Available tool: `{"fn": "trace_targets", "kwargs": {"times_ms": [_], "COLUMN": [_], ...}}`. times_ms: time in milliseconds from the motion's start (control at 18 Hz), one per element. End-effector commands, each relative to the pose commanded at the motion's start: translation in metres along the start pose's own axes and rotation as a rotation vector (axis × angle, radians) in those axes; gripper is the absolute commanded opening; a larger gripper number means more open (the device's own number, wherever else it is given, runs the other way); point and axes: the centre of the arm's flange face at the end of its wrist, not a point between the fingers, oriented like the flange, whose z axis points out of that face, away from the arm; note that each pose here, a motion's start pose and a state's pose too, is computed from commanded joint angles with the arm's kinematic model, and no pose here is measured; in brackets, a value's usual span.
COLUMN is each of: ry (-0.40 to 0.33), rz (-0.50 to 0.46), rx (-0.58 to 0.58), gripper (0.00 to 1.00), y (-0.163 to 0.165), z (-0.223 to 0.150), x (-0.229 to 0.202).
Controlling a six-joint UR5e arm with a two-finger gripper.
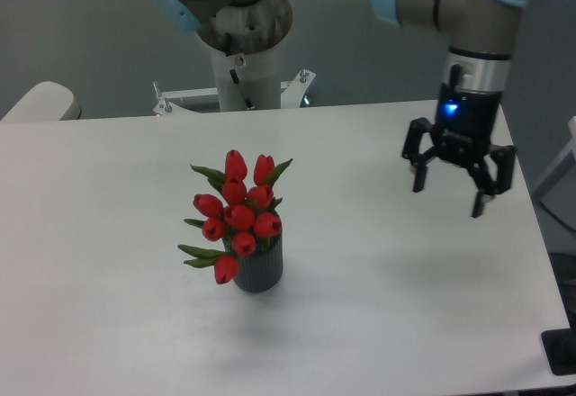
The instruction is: Insert the flowers into the vase
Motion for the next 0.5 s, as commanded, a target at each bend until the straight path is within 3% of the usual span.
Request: {"fn": "trace_targets", "kwargs": {"times_ms": [222,500], "ry": [0.033,0.045], "rz": [0.133,0.233], "rx": [-0.124,-0.147], "gripper": [1.0,1.0], "y": [-0.015,-0.011], "z": [0.0,0.0], "x": [-0.015,-0.024]}}
